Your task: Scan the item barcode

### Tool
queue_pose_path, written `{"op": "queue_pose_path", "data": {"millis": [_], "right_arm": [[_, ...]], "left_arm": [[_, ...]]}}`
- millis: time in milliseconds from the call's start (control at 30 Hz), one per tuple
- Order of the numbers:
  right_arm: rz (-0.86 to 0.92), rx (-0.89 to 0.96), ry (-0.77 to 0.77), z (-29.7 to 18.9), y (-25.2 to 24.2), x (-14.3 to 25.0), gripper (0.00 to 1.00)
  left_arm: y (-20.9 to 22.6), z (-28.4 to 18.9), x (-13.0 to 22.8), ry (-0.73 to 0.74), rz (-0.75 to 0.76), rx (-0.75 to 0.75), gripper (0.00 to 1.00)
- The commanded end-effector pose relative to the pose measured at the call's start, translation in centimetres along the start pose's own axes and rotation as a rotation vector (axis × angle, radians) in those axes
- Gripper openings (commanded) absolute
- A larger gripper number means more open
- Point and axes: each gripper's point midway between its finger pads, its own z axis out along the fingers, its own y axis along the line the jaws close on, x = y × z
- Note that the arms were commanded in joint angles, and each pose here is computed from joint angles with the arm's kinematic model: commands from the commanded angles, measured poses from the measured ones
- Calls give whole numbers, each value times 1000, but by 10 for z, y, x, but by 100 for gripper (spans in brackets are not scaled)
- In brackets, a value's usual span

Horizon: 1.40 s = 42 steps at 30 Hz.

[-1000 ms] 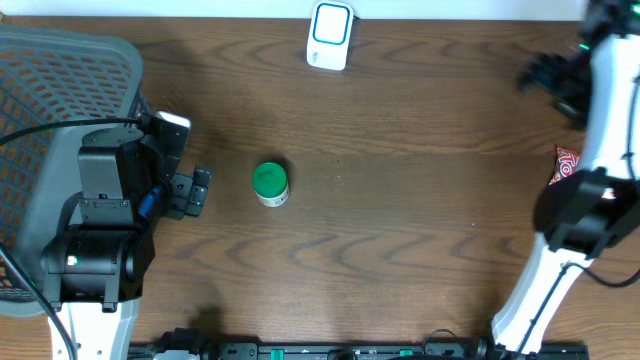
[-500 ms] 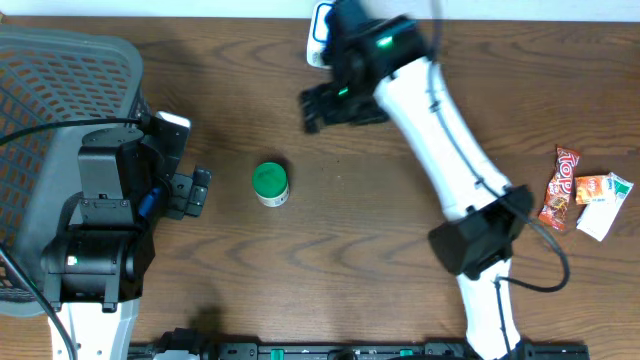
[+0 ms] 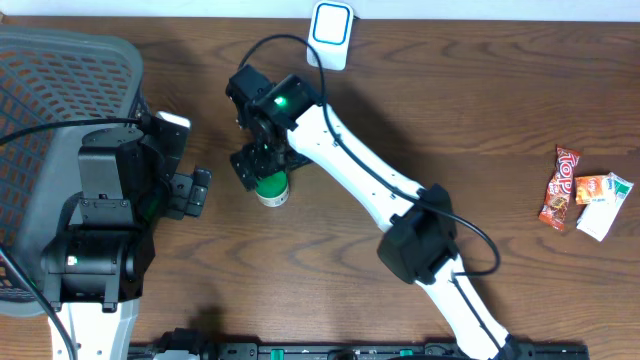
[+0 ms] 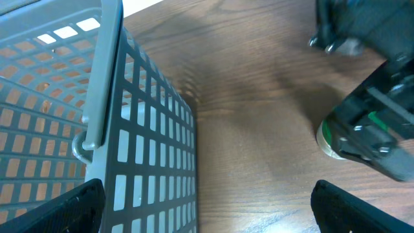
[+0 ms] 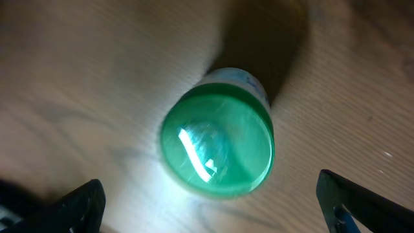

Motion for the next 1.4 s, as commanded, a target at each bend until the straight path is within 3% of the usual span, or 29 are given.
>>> {"op": "queue_pose_path", "data": {"millis": [0, 167, 800, 1367], "right_arm": [[14, 18, 11, 10, -3, 0, 99], [37, 122, -5, 18, -18, -3, 99], [-15, 91, 35, 58, 9, 4, 99], [140, 15, 62, 44, -45, -10, 99]], "left_arm": [[0, 0, 0, 1, -13, 2, 99], [0, 0, 0, 1, -13, 2, 99], [0, 0, 0, 1, -13, 2, 99], [0, 0, 0, 1, -13, 2, 100]]}}
